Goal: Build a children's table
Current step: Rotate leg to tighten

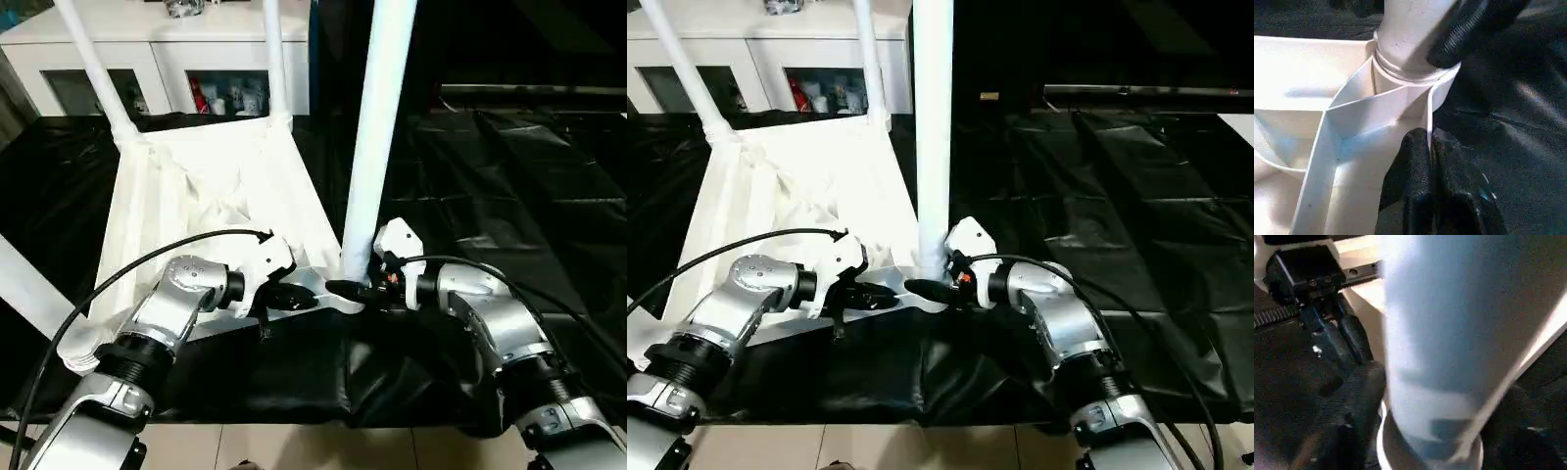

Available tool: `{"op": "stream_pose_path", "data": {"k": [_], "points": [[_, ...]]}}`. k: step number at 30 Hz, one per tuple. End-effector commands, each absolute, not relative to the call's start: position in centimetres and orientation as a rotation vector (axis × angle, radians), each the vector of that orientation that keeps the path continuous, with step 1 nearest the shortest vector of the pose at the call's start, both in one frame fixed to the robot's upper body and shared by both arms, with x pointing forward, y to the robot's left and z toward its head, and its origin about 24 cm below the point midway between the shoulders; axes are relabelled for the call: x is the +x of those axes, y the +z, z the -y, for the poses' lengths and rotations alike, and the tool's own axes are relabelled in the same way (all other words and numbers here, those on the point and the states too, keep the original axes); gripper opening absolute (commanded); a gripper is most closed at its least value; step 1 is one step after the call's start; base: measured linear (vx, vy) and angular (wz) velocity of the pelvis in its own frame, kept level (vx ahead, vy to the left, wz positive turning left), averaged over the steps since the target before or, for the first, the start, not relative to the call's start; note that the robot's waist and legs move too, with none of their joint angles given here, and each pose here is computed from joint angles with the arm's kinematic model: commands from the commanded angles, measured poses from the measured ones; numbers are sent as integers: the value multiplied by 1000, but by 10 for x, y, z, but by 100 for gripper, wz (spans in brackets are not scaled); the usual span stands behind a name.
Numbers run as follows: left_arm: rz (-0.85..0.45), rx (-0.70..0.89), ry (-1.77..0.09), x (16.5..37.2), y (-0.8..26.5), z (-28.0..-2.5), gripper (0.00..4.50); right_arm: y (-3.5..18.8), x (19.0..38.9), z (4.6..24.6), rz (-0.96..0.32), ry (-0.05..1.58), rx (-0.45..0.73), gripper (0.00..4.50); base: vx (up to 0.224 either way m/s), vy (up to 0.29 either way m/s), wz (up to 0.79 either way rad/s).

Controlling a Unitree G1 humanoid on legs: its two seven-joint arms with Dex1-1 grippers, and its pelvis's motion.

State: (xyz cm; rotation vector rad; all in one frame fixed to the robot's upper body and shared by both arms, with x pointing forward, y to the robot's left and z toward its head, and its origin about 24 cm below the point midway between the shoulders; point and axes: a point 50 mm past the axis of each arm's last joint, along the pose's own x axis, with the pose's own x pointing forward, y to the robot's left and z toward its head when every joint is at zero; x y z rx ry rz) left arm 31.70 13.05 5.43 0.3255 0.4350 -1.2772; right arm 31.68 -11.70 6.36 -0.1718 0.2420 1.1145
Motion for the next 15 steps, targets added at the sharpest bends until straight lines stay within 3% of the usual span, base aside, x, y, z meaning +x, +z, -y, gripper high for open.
{"op": "stream_pose_path", "data": {"k": [1, 5, 7, 8, 10, 11, 15], "points": [[-410, 334, -1279, 318, 58, -131, 0, 62, 316, 114, -235, 1106, -127, 254, 0, 0, 0], [-402, 316, -1176, 327, 58, -131, 0, 54, 318, 115, -257, 943, -86, 208, 0, 0, 0], [-403, 311, -1148, 330, 58, -131, 0, 51, 320, 114, -264, 879, -66, 202, 0, 0, 0], [-408, 324, -1065, 338, 56, -128, 0, 41, 319, 110, -289, 724, -16, 200, 0, 0, 0], [-413, 325, -1046, 339, 55, -127, 0, 39, 318, 109, -286, 686, -14, 197, 0, 0, 0], [-411, 333, -971, 346, 54, -123, 0, 32, 316, 104, -293, 581, 11, 194, 0, 0, 0], [-383, 317, -877, 355, 57, -114, 0, 26, 311, 92, -295, 514, 36, 194, 0, 0, 0]]}}
